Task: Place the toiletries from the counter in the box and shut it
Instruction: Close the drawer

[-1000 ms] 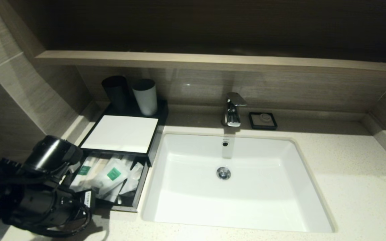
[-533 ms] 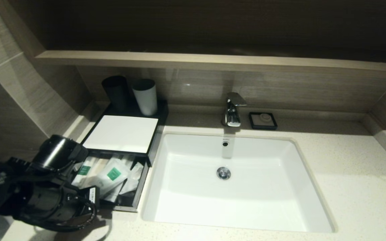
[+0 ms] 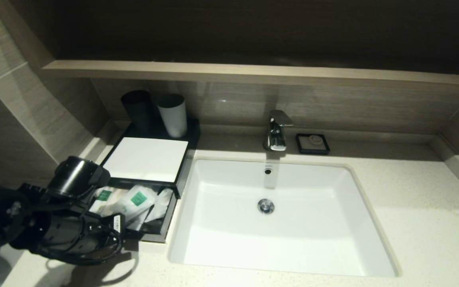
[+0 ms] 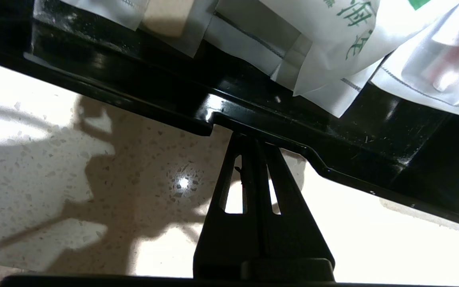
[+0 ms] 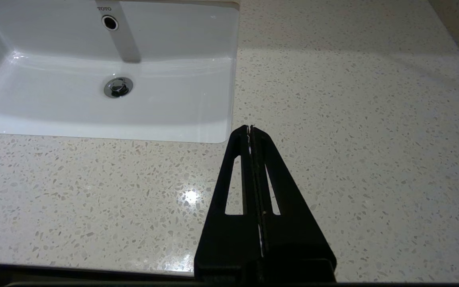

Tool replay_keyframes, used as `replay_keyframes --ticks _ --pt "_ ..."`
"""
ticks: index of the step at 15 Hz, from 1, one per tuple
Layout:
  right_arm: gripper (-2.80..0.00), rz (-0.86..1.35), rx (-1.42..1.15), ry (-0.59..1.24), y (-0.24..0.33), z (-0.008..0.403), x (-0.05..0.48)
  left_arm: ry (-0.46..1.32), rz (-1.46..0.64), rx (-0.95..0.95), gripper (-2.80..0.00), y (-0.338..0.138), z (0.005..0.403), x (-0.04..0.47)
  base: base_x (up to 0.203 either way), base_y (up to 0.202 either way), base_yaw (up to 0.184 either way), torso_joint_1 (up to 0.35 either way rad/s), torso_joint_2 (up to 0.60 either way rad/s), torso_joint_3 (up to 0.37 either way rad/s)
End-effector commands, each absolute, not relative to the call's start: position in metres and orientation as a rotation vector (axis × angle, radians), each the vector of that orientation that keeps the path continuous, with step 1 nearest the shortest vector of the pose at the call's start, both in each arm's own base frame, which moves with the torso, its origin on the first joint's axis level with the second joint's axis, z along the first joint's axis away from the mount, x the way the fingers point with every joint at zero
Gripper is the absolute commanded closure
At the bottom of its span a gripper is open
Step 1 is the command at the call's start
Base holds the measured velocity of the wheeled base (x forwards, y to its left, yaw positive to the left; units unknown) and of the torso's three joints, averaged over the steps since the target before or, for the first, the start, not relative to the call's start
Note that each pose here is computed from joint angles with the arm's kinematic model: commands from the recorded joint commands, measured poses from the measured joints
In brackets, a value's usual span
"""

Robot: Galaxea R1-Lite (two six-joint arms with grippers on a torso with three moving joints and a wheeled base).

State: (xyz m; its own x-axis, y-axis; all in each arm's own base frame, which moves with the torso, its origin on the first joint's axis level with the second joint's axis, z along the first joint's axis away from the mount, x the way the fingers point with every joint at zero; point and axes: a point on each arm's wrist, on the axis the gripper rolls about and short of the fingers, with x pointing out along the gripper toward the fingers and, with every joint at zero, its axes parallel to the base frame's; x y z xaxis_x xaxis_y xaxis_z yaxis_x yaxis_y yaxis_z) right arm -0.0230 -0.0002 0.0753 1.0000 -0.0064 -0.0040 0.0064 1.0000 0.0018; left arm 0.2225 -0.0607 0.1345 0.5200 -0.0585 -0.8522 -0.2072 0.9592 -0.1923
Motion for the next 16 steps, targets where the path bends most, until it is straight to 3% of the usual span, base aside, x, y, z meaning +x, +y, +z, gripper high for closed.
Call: replay_keyframes --ticks 1,16 --pt "0.0 -0.006 0.002 0.005 0.0 0.075 -0.023 1.024 0.093 -0.288 0.0 -0.062 0.134 0.227 0.0 0.0 0.0 0.0 0.0 0.0" --pt "0.0 -0.006 0.002 0.005 0.0 0.075 -0.023 0.967 0.081 -0.311 0.0 -0.069 0.139 0.252 0.0 0.0 0.0 0.0 0.0 0.0"
